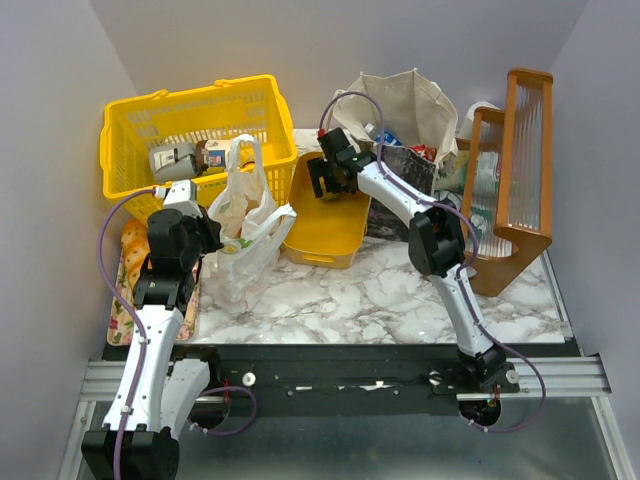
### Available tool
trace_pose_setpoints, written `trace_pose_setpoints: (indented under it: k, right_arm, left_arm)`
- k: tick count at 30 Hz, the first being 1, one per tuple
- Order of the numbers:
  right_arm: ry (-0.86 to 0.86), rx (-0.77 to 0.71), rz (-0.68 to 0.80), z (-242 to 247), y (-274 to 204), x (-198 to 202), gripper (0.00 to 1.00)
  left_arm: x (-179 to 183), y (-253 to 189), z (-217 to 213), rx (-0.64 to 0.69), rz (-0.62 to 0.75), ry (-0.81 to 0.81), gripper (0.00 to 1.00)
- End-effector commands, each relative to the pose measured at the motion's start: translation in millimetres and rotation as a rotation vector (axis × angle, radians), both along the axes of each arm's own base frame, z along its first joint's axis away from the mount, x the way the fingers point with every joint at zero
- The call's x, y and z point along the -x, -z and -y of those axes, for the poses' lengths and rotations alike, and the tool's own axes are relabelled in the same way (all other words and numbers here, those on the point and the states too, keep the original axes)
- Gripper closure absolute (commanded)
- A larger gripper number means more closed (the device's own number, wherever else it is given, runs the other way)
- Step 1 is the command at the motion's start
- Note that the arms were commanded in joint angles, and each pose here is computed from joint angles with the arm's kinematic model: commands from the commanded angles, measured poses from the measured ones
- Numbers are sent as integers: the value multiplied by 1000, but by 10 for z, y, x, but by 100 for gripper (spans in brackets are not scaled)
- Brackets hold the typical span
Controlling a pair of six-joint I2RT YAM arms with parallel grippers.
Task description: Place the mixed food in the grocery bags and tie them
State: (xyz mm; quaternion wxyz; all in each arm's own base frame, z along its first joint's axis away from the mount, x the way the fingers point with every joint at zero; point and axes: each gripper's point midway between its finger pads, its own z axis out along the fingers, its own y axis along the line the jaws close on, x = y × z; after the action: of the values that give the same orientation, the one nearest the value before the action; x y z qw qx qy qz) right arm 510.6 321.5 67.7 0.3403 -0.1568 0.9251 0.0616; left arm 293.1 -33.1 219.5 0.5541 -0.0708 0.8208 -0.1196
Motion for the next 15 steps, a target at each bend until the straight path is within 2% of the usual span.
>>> trace_pose_setpoints:
  k: [1,3,7,10,12,15]
  right_arm:
    - [-42,-25,-53,-71,155,17,7]
    - [-48,-23,-51,-82,149,2,7]
    - [-55,-8,-37,-77,148,-38,13]
    - [-66,-4,-32,-75,142,-40,34]
    - [-90,-22,-17,-101,27,-21,43]
    - [-148,-71,32,-141,-289,97,51]
  left_arm:
    - [-9,13,-31,-12,2,-7,100]
    - [-14,10,-25,-11,4,-4,100]
    - [-12,6,-21,-8,5,-4,100]
    - [-15,-4,-25,-11,8,-4,100]
    - [-15,-4,-25,-10,8,-5,100]
    - [-17,-8,-22,-9,10,-4,100]
